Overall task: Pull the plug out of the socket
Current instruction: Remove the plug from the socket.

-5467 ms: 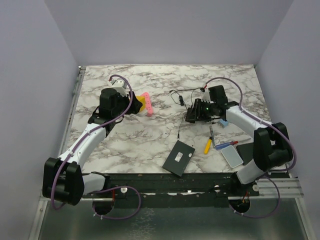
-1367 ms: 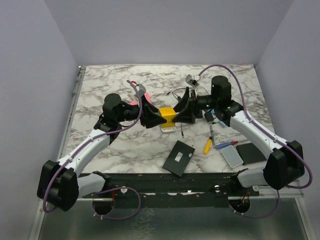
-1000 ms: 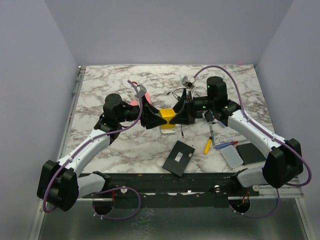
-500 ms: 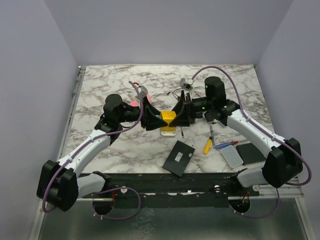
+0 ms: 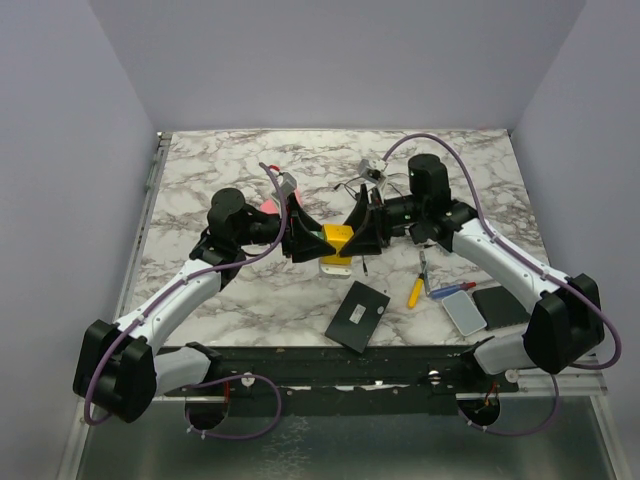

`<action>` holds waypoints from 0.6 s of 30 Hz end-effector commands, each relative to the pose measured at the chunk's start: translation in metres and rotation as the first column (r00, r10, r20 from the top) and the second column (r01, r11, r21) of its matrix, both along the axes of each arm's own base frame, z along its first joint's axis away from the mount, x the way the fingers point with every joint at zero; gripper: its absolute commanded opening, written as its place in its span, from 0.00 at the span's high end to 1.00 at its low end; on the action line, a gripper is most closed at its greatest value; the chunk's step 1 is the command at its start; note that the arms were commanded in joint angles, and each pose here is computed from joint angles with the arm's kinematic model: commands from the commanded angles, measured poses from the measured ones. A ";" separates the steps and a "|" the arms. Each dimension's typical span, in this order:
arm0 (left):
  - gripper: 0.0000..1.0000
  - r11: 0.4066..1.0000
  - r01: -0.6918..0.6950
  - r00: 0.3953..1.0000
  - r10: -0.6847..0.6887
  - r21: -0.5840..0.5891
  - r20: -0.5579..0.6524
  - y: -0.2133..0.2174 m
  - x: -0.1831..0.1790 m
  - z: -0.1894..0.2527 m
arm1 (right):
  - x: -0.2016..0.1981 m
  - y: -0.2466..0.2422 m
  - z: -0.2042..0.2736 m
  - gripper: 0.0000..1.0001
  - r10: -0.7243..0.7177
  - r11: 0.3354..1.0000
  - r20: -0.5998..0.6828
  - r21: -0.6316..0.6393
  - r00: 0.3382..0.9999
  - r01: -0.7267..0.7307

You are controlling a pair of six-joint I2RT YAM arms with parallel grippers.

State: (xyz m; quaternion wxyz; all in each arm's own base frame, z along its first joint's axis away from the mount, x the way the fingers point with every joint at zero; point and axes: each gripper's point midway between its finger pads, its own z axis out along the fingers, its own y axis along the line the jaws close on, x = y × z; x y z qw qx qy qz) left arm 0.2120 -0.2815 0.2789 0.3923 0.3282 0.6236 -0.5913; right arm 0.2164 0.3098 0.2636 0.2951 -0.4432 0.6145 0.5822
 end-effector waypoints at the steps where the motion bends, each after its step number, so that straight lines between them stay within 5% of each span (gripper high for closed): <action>1: 0.84 0.998 -0.037 0.996 0.040 -0.045 0.078 -0.004 0.010 0.017 | -0.020 0.004 0.010 0.99 0.055 0.998 0.000 0.039 0.998 -0.055; 4: 0.42 0.996 -0.070 0.995 0.073 -0.048 0.070 -0.001 0.017 0.017 | -0.018 0.003 0.012 1.00 0.014 0.999 0.028 0.050 1.000 -0.015; 7: 0.17 0.991 -0.121 0.990 0.125 -0.055 0.065 0.006 0.025 0.020 | -0.016 0.002 0.010 1.00 -0.019 0.999 0.032 0.047 0.999 0.018; 11: 0.06 0.987 -0.148 0.987 0.151 -0.062 0.060 0.011 0.030 0.023 | -0.015 0.001 0.008 0.99 -0.041 0.998 0.034 0.045 0.999 0.040; 18: 0.01 0.988 -0.139 0.986 0.145 -0.068 0.080 0.015 0.028 0.028 | -0.002 0.000 0.007 1.00 -0.133 0.991 0.058 0.036 0.989 0.131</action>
